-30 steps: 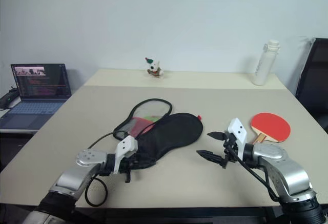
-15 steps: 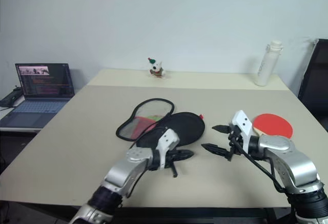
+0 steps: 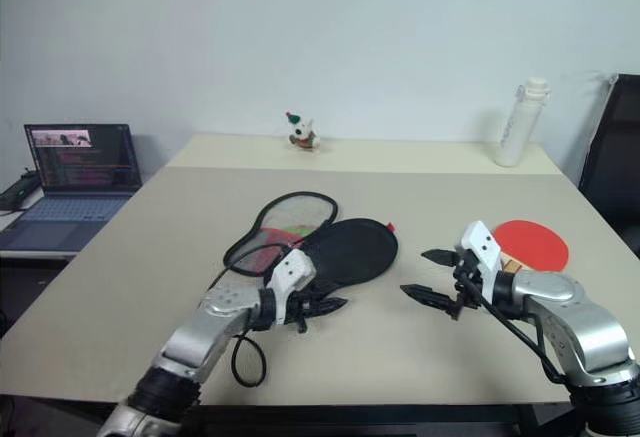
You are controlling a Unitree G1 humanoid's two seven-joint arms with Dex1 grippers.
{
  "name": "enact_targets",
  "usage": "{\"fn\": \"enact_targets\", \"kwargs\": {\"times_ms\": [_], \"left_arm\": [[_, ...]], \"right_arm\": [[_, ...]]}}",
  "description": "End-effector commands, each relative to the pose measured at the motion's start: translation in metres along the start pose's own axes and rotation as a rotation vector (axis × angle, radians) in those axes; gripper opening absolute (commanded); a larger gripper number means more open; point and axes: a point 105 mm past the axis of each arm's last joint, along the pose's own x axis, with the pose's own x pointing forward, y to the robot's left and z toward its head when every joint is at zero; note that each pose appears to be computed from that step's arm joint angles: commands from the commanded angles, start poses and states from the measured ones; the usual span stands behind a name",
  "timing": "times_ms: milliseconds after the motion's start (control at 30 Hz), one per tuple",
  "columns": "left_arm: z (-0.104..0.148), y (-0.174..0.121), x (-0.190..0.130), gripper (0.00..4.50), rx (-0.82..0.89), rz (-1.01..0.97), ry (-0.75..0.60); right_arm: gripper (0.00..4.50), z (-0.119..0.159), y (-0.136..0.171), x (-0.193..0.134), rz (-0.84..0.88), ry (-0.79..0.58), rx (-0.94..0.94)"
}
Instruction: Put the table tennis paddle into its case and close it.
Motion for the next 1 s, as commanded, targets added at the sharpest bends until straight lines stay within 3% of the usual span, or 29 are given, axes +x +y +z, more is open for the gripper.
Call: {"fn": "enact_targets", "kwargs": {"times_ms": [33,133,300,500,600,933,1000], "left_arm": [[0.008,0.0,-0.019,3.44,0.044,-0.014,-0.059],[-0.009,0.001,-0.032,4.46,0.085,-0.031,-0.005],[-0.037,0.02,-0.046,4.46,0.09,0.035,0.088],[-0.064,0.012,-0.043,4.46,0.099,-0.061,0.164],[-0.066,0.013,-0.042,3.85,0.109,-0.079,0.171],[-0.044,0.013,-0.037,0.26,0.08,-0.065,0.106],[-0.032,0.018,-0.033,0.01,0.076,-0.013,0.067]], "right_arm": [[4.5,0.01,0.003,0.0,0.007,-0.025,-0.036],[4.5,0.01,0.004,0.002,0.015,-0.027,-0.036],[4.5,0.012,0.005,0.004,0.023,-0.032,-0.036],[4.5,0.013,0.006,0.006,0.028,-0.038,-0.041],[4.5,0.012,0.005,0.004,0.019,-0.037,-0.044],[4.5,0.012,0.0,0.0,-0.019,-0.044,-0.047],[4.5,0.011,0.0,0.0,-0.023,-0.044,-0.047]]}}
